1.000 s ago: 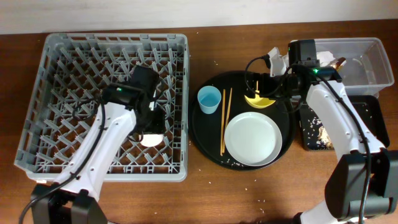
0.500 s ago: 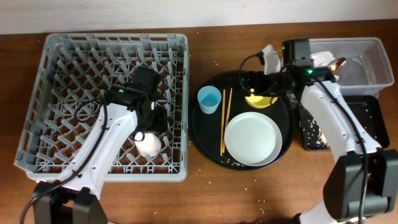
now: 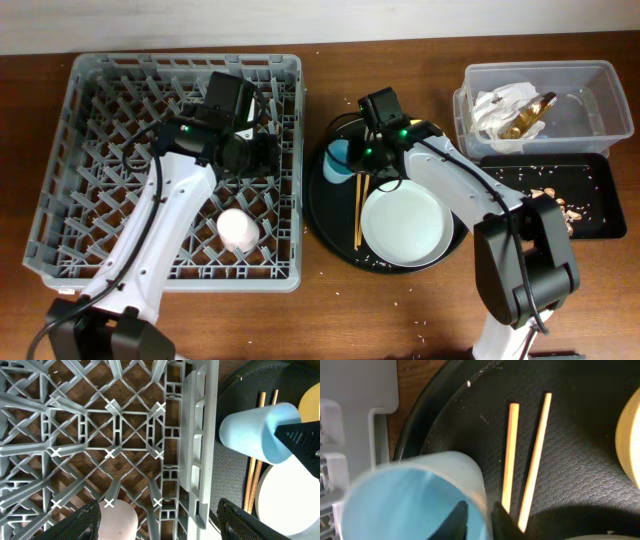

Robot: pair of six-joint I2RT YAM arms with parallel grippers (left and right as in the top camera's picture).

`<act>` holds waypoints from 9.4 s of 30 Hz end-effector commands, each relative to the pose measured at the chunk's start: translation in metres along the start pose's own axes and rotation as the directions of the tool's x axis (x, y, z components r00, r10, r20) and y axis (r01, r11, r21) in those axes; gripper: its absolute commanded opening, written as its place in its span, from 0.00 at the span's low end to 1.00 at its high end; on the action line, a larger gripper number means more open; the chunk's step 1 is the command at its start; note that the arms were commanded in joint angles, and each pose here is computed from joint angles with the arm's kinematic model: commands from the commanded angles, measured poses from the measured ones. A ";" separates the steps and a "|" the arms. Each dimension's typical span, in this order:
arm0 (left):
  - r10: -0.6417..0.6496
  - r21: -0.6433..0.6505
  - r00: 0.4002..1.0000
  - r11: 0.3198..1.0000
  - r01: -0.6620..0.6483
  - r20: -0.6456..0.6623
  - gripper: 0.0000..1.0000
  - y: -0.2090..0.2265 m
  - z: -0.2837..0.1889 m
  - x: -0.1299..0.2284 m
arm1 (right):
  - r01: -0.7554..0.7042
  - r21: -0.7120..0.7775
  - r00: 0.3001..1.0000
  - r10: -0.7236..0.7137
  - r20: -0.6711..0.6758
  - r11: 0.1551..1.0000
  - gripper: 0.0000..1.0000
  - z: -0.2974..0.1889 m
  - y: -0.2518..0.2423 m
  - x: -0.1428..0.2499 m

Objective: Sort waste into correct bins and load items into the dishwasher rack
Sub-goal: 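Grasp the blue cup with the right gripper and lift it, then hand the blue cup from the right gripper to the left gripper, then place the blue cup upside down in the dish rack with the left gripper, then grasp the yellow bowl on the black tray with the left gripper, then place the yellow bowl upright at the back of the dish rack, then move the left gripper to the white plate edge and grasp it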

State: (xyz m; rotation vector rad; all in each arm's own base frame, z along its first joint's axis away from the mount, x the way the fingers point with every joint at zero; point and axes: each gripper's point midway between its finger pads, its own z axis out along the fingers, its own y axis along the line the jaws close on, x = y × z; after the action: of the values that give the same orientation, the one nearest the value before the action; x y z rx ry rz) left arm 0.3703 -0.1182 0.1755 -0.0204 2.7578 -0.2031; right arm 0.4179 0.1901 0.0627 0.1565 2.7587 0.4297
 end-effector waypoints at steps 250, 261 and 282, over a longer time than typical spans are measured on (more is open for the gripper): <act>0.847 0.378 0.511 0.526 -0.762 -0.150 0.57 -0.188 0.166 0.089 | -0.349 0.103 0.895 0.299 0.331 0.931 0.98 -0.262 -0.163 -0.009; 0.853 0.350 0.495 0.520 -0.779 -0.166 0.31 -0.189 0.167 0.081 | -0.349 0.103 0.895 0.299 0.331 0.931 0.98 -0.262 -0.162 -0.009; 0.869 0.309 0.472 0.494 -0.812 -0.150 0.17 -0.199 0.159 0.076 | -0.349 0.103 0.895 0.299 0.331 0.931 0.98 -0.262 -0.163 -0.009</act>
State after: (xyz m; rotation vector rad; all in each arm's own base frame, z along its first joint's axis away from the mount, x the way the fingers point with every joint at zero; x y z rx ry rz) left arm 0.3507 -0.3379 0.0310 1.5332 2.6213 -0.2092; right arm 0.3247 -0.0335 0.2496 0.6752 2.4519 0.2586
